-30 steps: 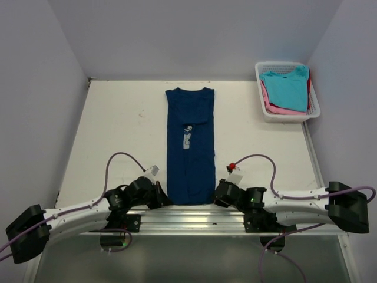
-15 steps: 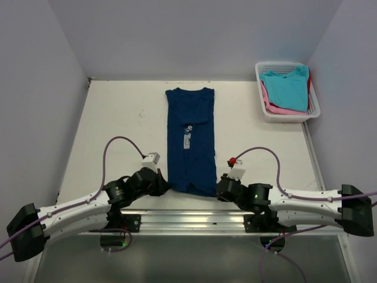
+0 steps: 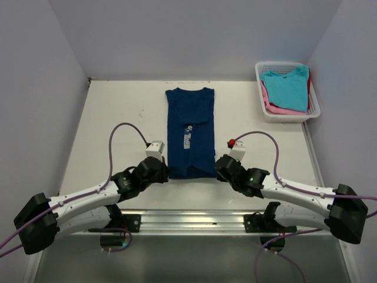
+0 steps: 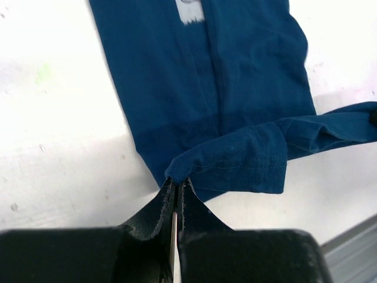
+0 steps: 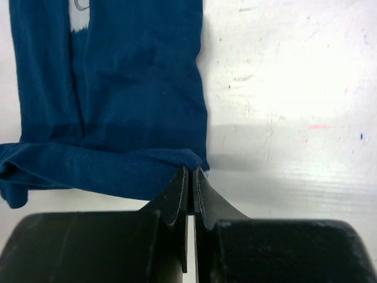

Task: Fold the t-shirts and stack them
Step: Fold the tshirt

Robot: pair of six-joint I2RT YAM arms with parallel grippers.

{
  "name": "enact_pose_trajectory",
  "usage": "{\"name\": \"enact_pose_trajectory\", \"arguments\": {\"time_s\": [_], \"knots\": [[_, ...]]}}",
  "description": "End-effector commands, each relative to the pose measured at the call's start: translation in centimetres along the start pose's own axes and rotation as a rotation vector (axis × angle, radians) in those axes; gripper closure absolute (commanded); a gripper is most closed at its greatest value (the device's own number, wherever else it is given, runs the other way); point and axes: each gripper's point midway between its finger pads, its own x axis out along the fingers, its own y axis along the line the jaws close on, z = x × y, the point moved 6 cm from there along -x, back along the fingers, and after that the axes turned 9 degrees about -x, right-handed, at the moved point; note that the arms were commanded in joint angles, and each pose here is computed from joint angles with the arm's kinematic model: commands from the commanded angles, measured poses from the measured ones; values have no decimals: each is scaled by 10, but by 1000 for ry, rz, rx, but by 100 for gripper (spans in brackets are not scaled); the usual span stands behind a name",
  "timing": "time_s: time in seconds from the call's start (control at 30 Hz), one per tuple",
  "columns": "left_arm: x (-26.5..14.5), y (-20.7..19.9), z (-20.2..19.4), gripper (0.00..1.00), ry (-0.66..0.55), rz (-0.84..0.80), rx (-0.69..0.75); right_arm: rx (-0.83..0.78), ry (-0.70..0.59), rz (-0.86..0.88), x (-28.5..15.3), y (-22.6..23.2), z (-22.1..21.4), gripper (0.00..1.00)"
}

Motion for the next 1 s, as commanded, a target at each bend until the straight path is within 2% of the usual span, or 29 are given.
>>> {"name": "enact_pose_trajectory", "arguments": {"time_s": [0.0,0.3,0.73,0.9,0.97], "knots": [[13,-8,35,100,-130,2,44,-63,-57,-15,14,9,28,100],[51,-5,71,100,-198,63,87,-110,-73,-28,56,25,72,100],[106,6,106,100,-174,104,81,-128,-42,-57,111,35,109,100],[130,1,128,100,-159,72,76,-104,-18,-145,138,21,121,100],[143,5,143,100,-163,76,57,-75,-34,-197,146,15,138,100]]}}
